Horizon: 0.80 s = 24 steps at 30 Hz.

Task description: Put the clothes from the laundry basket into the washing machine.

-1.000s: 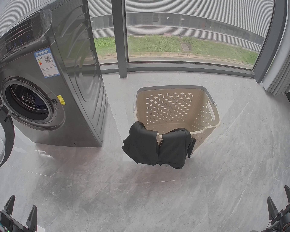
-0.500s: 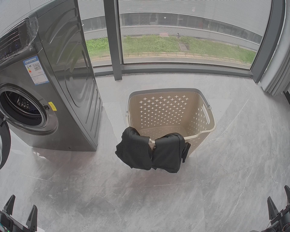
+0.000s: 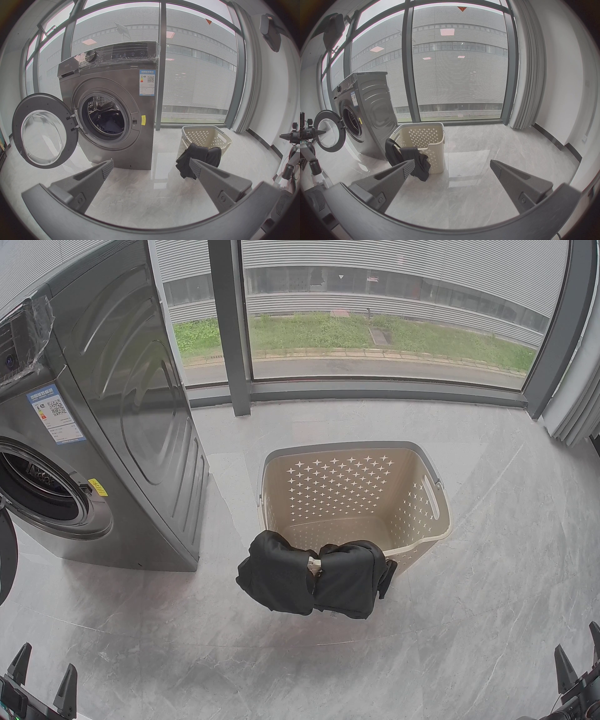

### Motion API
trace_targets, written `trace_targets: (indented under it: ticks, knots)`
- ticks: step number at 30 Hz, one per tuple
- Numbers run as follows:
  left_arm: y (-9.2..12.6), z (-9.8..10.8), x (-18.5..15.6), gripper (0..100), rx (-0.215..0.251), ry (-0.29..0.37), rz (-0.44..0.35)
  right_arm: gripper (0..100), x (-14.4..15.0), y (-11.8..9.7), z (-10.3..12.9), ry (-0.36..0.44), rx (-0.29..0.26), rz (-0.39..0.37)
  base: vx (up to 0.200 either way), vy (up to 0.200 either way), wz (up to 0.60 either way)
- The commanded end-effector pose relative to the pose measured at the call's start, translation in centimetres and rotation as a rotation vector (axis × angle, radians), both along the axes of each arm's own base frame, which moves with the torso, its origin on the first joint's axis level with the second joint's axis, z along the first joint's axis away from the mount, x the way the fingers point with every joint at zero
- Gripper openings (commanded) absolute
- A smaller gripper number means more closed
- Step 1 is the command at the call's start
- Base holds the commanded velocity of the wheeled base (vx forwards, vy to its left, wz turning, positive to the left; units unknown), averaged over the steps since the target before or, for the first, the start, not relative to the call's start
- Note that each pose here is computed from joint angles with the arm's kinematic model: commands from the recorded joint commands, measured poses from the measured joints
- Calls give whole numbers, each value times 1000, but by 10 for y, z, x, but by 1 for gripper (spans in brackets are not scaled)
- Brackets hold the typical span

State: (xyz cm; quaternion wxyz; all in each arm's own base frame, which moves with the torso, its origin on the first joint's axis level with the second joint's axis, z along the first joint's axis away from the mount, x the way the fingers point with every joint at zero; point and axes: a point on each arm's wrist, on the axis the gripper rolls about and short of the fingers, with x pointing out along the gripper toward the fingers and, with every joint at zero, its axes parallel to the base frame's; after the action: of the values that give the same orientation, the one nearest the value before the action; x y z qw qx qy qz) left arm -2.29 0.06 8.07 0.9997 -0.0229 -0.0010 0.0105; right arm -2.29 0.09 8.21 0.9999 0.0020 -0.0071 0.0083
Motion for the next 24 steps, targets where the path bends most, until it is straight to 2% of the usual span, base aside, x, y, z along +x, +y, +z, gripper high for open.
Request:
trace_targets:
  ticks: [1,2,3,6,7,8,9,10,11,14,16,22,24]
  knots:
    - [0,-4,0,100,0,1,0,100,-12,0,39,-159,19,15,0,0,0]
    - [0,-4,0,100,0,1,0,100,-13,0,42,-162,22,15,0,0,0]
    - [0,-4,0,100,0,1,0,100,-8,0,63,-118,55,27,0,0,0]
    - [0,-4,0,100,0,1,0,100,19,1,62,105,75,87,0,0,0]
    - [0,-4,0,100,0,1,0,100,35,2,56,226,81,134,0,0,0]
    - [0,-4,0,100,0,1,0,100,48,3,55,302,90,159,0,0,0]
    - [0,-4,0,100,0,1,0,100,48,3,55,302,90,159,0,0,0]
    - [0,-4,0,100,0,1,0,100,74,5,57,392,125,181,0,0,0]
    - [0,-4,0,100,-2,1,0,100,91,6,58,427,149,177,0,0,0]
    - [0,-4,0,100,-3,1,0,100,126,10,57,446,155,198,0,0,0]
    - [0,-4,0,100,-3,1,0,100,153,23,54,432,140,269,0,0,0]
    - [0,-4,0,100,-3,1,0,100,185,56,37,452,105,302,0,0,0]
    - [0,-4,0,100,-3,1,0,100,193,66,34,447,108,312,0,0,0]
